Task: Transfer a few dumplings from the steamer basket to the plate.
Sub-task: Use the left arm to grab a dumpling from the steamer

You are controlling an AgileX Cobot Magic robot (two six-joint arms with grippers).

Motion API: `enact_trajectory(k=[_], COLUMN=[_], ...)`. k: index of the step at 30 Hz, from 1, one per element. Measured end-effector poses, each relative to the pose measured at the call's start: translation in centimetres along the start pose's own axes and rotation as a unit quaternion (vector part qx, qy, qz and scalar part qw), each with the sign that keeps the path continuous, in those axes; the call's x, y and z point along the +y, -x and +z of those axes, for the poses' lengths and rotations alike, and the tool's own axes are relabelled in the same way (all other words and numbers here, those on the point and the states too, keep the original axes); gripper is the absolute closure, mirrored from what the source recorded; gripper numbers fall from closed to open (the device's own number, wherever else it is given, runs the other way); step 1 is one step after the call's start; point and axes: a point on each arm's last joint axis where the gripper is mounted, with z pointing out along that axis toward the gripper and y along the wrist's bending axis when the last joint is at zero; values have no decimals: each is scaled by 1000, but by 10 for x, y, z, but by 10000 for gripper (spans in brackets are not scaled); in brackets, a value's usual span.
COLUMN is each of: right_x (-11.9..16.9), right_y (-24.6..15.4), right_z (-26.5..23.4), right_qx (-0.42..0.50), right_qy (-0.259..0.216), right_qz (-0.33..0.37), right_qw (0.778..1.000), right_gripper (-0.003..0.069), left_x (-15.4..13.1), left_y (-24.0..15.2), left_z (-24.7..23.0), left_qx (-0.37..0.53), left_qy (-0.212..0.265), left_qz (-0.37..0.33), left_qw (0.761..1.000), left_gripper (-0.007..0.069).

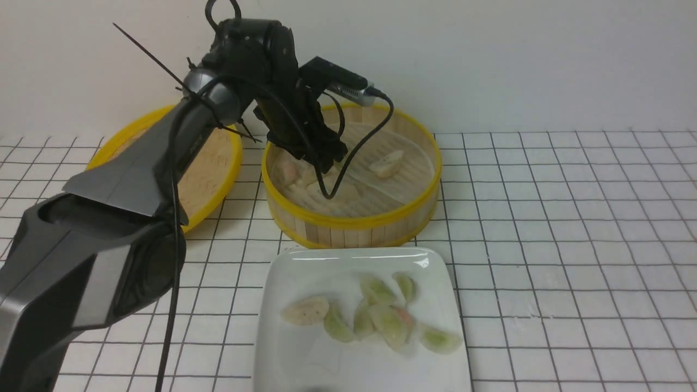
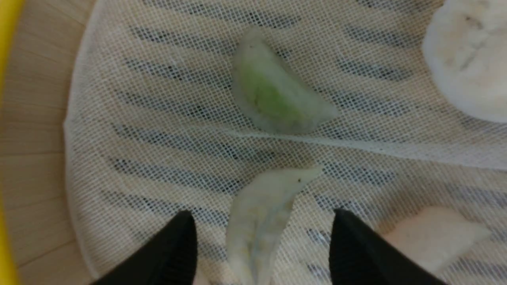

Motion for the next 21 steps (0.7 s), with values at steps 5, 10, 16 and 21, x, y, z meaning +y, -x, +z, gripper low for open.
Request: enact_trajectory(k=[5,10,16,21], right_x=[0,0,0,0], right_y=[0,0,0,0], right_z=[0,0,0,0], right_qx=[0,0,0,0], right_qy=[0,0,0,0], right_qz=[-1,-1,-1,-1], right_qw=[1000,1000,1000,1000], right_gripper=[669,669,669,669], left_x=[0,-1,-1,-6], left_y=[-6,-7,1,21], left_z=[18,20,-7,-91], left_qx=[14,19,11,-61], left_qy=[-4,-10,-4,6], left_qz=[-2,-4,1,-19], left_qw=[1000,1000,1000,998], left_gripper=[235,425,452,452])
